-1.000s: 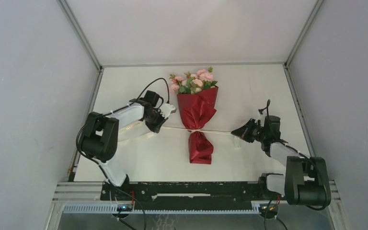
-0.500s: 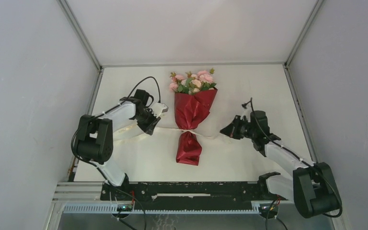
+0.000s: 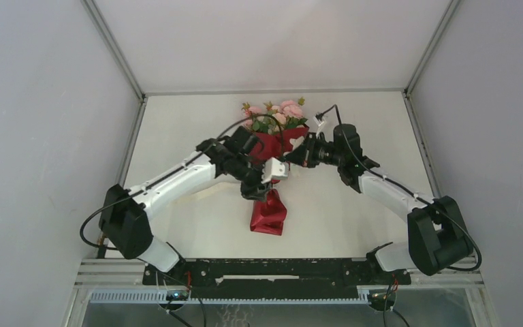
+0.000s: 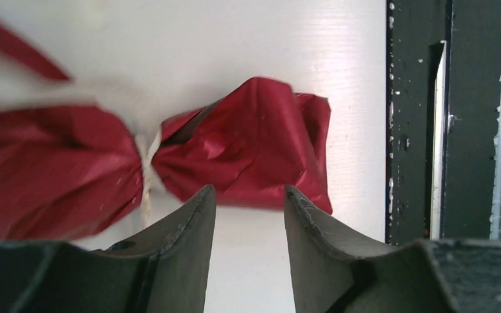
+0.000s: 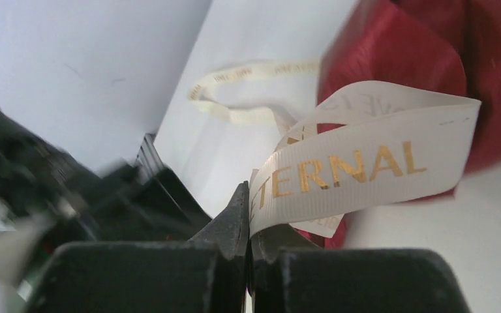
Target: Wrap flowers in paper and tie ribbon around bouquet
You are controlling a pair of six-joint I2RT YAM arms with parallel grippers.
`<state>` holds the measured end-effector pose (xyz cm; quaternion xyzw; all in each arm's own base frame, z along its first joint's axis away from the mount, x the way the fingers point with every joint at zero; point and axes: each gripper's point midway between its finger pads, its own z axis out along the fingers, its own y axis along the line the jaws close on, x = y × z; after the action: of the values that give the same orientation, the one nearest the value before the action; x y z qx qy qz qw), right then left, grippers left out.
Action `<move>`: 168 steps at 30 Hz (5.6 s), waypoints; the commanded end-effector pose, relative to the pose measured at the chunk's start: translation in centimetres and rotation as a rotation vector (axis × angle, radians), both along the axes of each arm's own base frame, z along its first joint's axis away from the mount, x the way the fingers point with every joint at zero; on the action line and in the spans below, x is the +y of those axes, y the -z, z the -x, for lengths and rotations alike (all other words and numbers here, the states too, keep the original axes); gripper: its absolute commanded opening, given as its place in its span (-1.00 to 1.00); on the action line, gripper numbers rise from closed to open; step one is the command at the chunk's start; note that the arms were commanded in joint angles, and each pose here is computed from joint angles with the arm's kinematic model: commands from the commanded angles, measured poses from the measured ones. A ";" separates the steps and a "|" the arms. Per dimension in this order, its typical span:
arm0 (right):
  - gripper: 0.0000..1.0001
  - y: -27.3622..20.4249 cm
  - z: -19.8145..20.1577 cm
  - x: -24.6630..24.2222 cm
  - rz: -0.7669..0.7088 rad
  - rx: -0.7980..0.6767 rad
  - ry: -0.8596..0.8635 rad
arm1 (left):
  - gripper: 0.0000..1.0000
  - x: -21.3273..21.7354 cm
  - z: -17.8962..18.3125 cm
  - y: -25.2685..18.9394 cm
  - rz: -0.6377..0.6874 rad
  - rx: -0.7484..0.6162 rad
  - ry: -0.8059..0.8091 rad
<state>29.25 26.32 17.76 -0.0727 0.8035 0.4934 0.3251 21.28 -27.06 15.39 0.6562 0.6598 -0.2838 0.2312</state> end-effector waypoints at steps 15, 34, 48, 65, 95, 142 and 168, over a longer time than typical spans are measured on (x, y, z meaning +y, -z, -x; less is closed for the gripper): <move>-1.00 -11.0 0.2 5.5 -0.054 -0.247 -0.174 | -0.18 -4.7 4.1 13.5 -0.313 -0.201 0.381; -1.00 -7.5 -0.5 2.7 0.108 -0.211 -0.129 | 0.01 -2.5 9.7 -0.5 -0.170 -0.024 0.422; -1.00 -9.5 1.1 3.1 0.086 -0.275 -0.157 | 0.47 -1.7 -4.7 -8.8 0.442 0.043 -0.179; -0.85 -9.3 2.7 3.1 0.108 -0.266 -0.184 | -0.43 -7.2 -5.7 -0.2 0.348 0.220 -0.153; 0.99 -7.8 2.8 -12.1 0.196 -0.259 0.351 | -1.00 -5.0 -5.1 1.0 0.272 0.170 -0.222; -1.00 -3.8 -1.3 2.0 0.048 -0.442 -0.023 | -0.01 0.1 -4.2 2.3 0.071 -0.146 -0.165; -1.00 -7.3 -0.5 -0.8 0.048 -0.427 0.091 | -0.63 6.1 -9.0 13.8 -0.482 -0.248 -0.055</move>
<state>29.09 26.59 21.65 -0.1710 0.7458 0.4374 0.4725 30.79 -21.82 2.04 0.6993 0.6911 -0.0415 0.1781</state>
